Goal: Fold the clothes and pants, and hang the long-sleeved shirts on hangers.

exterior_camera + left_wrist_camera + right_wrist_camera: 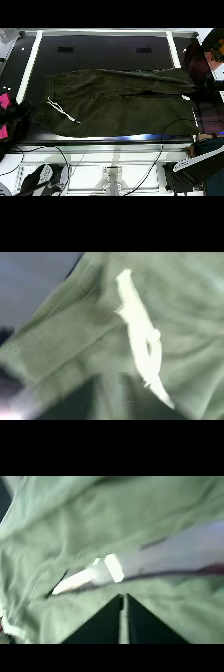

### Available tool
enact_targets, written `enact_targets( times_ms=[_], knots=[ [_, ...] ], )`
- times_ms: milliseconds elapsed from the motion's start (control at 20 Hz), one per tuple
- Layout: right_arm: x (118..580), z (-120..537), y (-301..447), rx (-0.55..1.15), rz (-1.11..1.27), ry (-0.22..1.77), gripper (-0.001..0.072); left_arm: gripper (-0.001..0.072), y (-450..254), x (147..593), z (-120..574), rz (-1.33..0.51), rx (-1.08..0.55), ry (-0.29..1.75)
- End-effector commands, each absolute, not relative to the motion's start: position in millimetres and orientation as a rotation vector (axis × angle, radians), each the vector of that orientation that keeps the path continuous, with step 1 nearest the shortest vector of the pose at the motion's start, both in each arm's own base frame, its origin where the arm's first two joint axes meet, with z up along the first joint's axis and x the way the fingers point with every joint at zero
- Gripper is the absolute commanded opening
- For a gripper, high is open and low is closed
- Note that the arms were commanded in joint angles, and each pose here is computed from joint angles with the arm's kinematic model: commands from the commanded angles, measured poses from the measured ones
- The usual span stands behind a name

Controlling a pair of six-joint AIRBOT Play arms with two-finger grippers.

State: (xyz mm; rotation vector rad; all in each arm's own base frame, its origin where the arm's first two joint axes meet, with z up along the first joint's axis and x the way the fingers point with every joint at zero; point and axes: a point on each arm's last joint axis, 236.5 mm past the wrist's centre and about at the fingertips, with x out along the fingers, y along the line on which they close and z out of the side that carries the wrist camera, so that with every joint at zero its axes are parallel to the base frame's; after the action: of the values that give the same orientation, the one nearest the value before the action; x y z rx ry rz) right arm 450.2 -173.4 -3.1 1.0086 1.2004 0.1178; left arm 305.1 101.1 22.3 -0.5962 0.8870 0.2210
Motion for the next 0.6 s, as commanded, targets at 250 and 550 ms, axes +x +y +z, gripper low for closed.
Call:
enact_targets(
  times_ms=[250,550],
  knots=[
    [489,67,-98,1.186,0.47,1.032,0.0417,0.05,99,267,-45,0.303,-0.847,1.074],
    [504,120,-47,1.048,0.638,1.005,0.0567,0.0565,118,253,-81,0.334,-0.913,1.148]
  ],
)
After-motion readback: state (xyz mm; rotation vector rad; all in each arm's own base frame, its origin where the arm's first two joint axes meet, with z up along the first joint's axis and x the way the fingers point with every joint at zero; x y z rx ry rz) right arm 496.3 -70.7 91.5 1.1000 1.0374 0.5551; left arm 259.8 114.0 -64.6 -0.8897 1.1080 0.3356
